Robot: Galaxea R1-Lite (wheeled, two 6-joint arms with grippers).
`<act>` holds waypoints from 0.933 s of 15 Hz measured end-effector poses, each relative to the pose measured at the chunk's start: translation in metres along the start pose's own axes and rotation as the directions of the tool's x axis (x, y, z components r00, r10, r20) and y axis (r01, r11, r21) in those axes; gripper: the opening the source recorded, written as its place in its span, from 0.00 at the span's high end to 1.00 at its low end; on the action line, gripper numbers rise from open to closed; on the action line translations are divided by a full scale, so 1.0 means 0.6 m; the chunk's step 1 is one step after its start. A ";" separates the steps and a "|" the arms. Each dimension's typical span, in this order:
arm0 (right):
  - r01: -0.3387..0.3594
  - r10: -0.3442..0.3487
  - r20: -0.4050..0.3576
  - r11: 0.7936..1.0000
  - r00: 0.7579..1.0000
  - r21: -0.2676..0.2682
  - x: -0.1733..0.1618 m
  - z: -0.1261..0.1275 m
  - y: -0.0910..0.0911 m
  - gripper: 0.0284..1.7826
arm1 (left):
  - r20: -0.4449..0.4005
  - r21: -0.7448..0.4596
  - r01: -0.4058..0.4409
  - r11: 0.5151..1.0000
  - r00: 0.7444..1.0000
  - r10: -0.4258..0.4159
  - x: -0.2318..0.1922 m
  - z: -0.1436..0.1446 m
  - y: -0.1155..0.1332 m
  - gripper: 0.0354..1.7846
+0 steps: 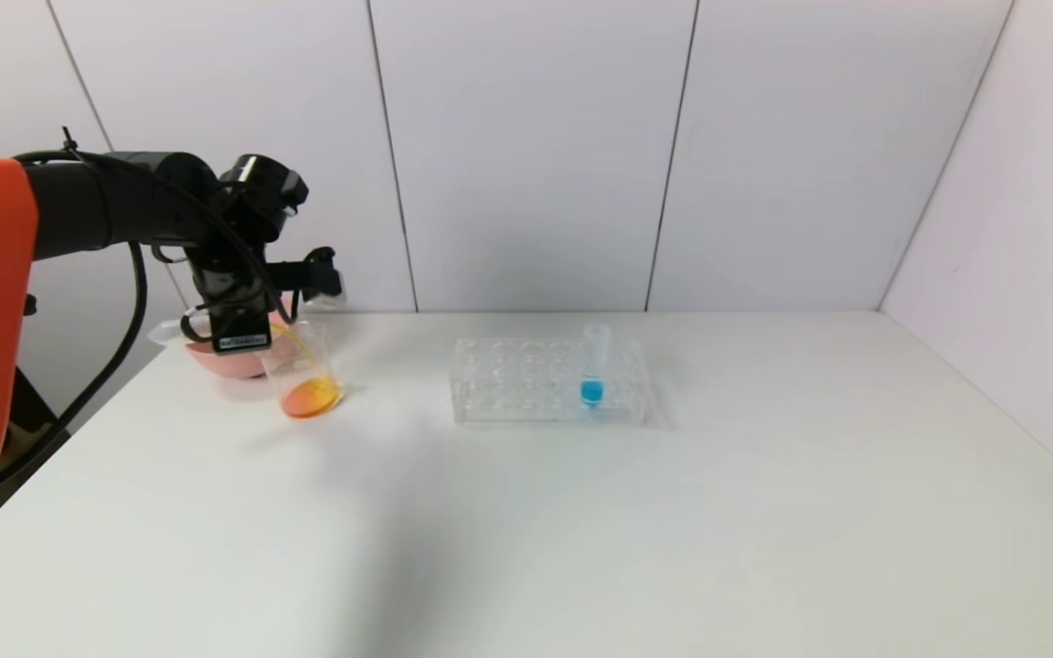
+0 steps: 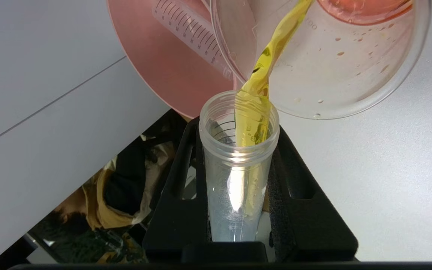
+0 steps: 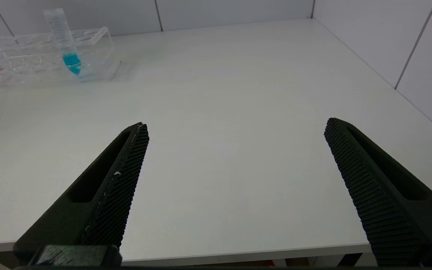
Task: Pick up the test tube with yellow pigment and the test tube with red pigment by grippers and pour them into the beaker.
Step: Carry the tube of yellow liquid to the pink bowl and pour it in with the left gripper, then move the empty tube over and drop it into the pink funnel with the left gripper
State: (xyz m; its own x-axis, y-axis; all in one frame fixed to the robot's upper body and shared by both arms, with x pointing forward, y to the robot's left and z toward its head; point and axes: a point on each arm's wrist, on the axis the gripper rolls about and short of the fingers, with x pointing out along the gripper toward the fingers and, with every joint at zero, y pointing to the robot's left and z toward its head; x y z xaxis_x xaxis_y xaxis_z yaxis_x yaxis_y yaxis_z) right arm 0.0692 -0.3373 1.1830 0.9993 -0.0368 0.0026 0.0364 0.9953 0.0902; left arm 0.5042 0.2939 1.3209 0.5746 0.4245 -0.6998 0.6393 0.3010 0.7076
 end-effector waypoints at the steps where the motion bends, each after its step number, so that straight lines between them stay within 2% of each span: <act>1: 0.000 0.000 0.000 1.000 1.000 0.000 0.000 0.000 0.000 0.04 | -0.019 0.014 -0.012 1.000 1.000 0.012 -0.001 0.004 -0.002 0.76; 10: 0.000 0.000 -0.001 1.000 1.000 0.000 0.000 0.000 0.000 0.04 | -0.064 0.054 -0.005 0.999 0.998 0.008 -0.001 0.017 -0.016 0.76; 14: 0.000 0.000 0.000 1.000 1.000 0.000 0.000 0.000 0.000 0.04 | -0.028 0.018 -0.003 1.000 1.000 0.004 -0.014 0.008 -0.012 0.76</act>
State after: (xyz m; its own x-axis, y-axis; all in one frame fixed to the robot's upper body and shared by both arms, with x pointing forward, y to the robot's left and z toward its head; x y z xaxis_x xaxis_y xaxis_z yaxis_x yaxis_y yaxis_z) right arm 0.0692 -0.3373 1.1830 0.9993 -0.0370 0.0026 0.0366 0.9953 0.0902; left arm 0.4974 0.2839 1.3214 0.5623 0.4496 -0.6940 0.6466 0.2842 0.7079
